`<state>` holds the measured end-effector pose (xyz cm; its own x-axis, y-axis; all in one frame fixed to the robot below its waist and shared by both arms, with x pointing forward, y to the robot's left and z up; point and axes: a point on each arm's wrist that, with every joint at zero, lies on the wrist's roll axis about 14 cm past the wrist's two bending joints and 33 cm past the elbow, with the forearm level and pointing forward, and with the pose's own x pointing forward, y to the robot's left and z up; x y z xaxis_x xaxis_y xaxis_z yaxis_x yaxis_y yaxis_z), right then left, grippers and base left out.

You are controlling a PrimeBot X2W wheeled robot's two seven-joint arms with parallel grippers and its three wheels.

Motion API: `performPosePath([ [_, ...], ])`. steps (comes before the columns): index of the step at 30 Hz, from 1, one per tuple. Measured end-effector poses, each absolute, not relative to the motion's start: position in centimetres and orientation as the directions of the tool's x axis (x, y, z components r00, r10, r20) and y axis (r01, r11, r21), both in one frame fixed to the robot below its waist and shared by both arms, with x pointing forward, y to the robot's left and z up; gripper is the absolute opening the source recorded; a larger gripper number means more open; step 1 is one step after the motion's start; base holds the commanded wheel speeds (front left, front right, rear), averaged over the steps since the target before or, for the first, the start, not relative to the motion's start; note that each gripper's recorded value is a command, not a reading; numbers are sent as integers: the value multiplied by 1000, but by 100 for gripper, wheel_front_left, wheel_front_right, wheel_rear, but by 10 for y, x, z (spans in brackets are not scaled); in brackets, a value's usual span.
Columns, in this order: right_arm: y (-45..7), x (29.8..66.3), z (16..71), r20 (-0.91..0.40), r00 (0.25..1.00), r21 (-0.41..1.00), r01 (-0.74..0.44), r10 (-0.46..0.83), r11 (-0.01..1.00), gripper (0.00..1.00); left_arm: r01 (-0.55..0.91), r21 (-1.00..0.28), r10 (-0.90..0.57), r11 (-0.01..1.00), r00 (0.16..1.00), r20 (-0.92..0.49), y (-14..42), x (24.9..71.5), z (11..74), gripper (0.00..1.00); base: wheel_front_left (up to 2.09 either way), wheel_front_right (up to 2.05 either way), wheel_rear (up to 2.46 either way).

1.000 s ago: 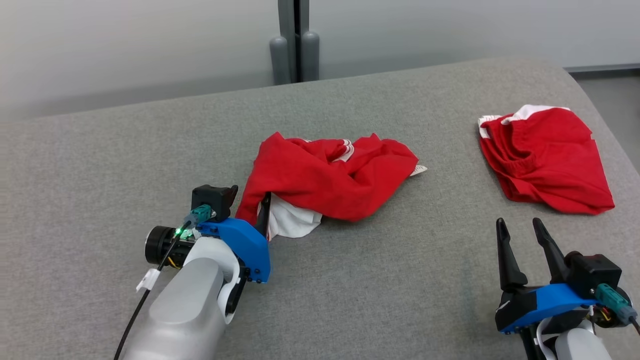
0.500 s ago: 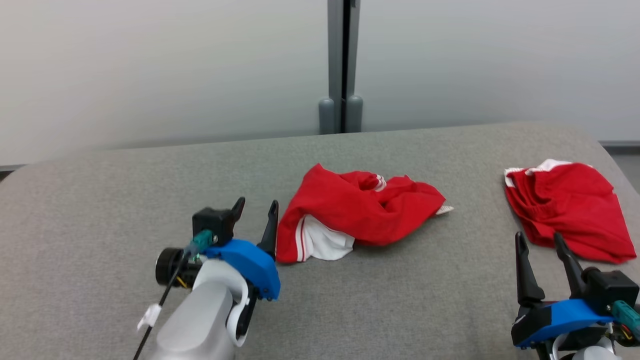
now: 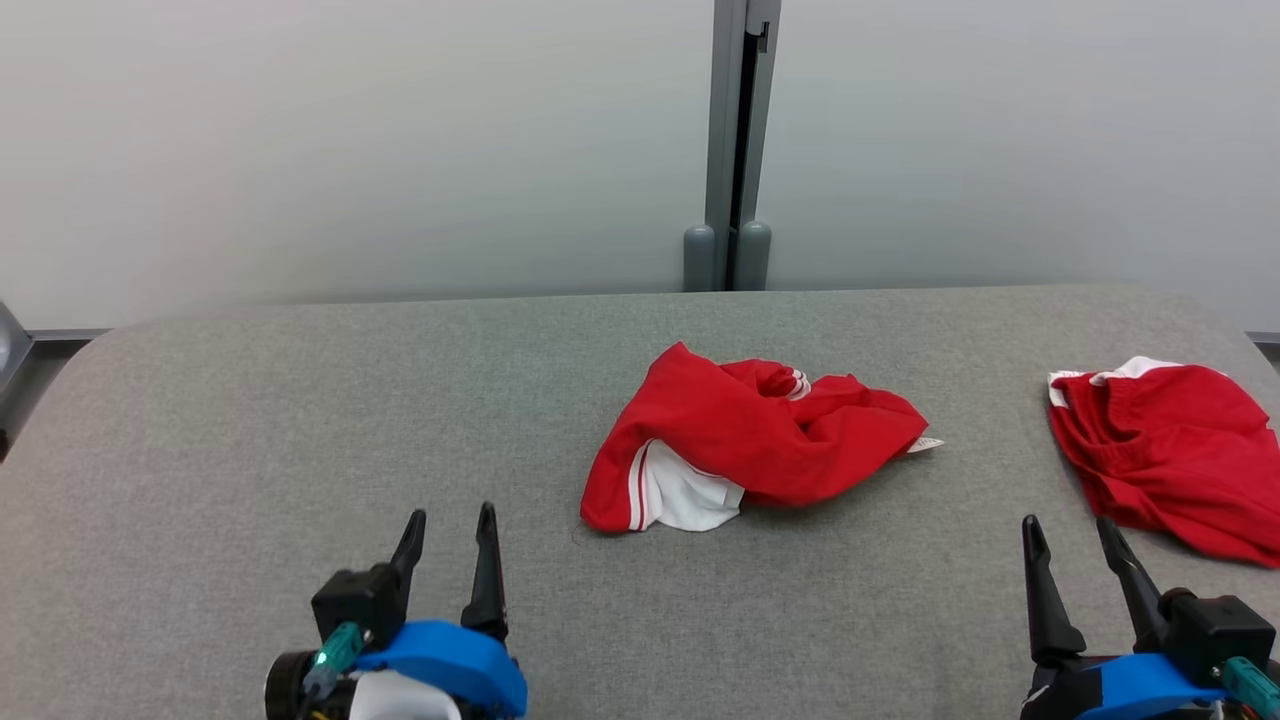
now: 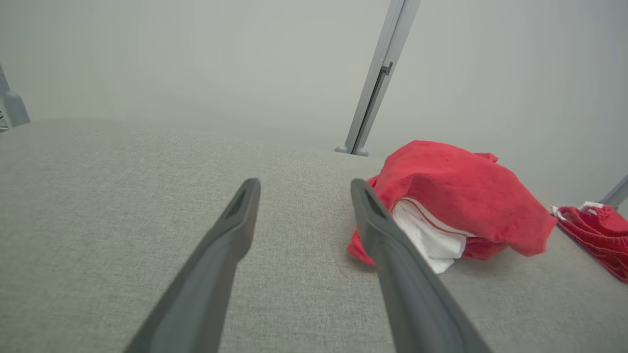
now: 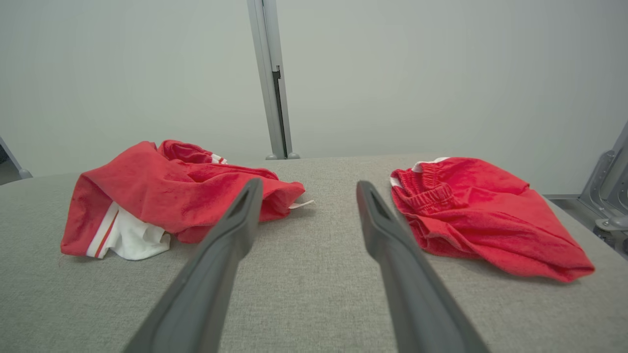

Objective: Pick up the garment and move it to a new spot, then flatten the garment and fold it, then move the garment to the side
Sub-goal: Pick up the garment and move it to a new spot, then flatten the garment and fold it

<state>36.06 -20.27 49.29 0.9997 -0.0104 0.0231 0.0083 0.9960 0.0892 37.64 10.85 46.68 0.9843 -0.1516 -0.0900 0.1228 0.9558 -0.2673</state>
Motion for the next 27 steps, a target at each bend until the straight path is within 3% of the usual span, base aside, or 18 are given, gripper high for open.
performPosePath([
  [27,-188,366,480,-22,999,96,-32,34,995,100,74,-262,-104,962,990,-100,124,366,459,100,0,0,0],
])
